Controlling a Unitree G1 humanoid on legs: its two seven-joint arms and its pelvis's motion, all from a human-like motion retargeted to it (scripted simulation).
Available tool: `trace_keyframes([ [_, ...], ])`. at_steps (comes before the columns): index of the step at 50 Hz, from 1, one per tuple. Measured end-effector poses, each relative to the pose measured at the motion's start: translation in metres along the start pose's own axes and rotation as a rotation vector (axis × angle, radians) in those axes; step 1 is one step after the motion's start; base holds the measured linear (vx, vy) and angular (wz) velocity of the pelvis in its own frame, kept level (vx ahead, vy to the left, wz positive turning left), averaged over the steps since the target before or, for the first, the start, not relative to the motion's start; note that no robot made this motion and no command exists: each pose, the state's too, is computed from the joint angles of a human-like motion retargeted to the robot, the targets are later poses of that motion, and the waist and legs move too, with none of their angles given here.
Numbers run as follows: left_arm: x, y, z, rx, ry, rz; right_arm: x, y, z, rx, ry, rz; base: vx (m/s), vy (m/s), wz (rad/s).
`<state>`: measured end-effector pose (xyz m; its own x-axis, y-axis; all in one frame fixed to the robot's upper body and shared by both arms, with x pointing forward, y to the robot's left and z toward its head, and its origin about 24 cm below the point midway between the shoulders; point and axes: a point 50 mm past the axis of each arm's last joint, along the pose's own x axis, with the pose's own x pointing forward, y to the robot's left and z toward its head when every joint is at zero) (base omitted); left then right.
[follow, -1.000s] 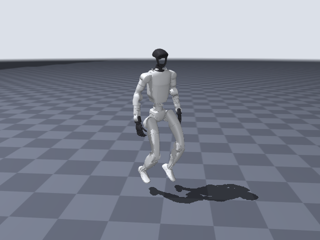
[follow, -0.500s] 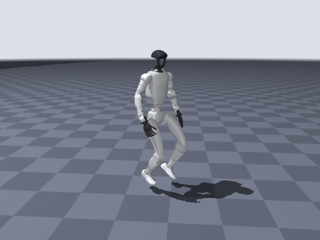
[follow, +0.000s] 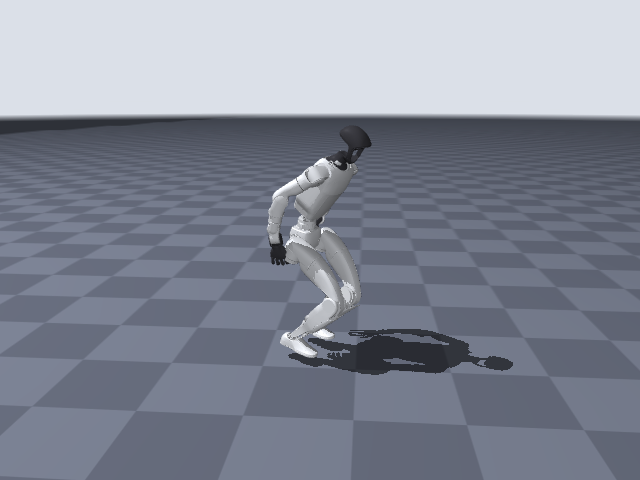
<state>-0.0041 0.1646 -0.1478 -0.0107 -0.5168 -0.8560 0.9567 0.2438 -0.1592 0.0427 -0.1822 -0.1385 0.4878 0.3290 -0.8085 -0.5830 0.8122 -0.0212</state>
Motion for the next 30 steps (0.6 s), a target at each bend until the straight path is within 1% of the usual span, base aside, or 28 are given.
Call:
trace_keyframes([
  [3, 0.004, -0.007, 0.020, 0.041, -0.110, -0.015, -0.006, 0.014, 0.004, -0.035, -0.055, 0.064, -0.25, -0.05, 0.74],
  [7, 0.011, -0.013, 0.041, 0.008, -0.209, -0.018, -0.014, 0.023, 0.008, 0.003, -0.104, 0.099, -0.06, -0.02, 0.08],
  [12, 0.014, -0.011, 0.039, -0.077, -0.196, 0.013, -0.013, 0.020, 0.011, 0.020, -0.126, 0.088, 0.10, -0.03, 0.20],
  [15, 0.009, -0.003, 0.022, -0.182, -0.132, 0.091, -0.011, 0.010, 0.009, 0.028, -0.101, 0.034, 0.25, -0.04, 0.02],
  [17, 0.003, 0.005, 0.006, -0.297, -0.082, 0.182, -0.010, 0.002, 0.003, 0.066, -0.065, -0.029, 0.35, -0.04, -0.54],
  [23, -0.002, 0.023, -0.019, -0.676, -0.003, 0.431, -0.006, -0.012, -0.022, 0.266, 0.093, -0.240, 0.25, -0.01, 0.15],
  [26, -0.001, 0.035, -0.020, -0.778, 0.003, 0.516, 0.000, -0.017, -0.024, 0.299, 0.136, -0.284, 0.10, 0.01, 0.42],
  [30, -0.001, 0.048, -0.021, -0.837, 0.028, 0.602, 0.007, -0.027, -0.020, 0.306, 0.155, -0.325, 0.03, 0.02, 0.31],
])
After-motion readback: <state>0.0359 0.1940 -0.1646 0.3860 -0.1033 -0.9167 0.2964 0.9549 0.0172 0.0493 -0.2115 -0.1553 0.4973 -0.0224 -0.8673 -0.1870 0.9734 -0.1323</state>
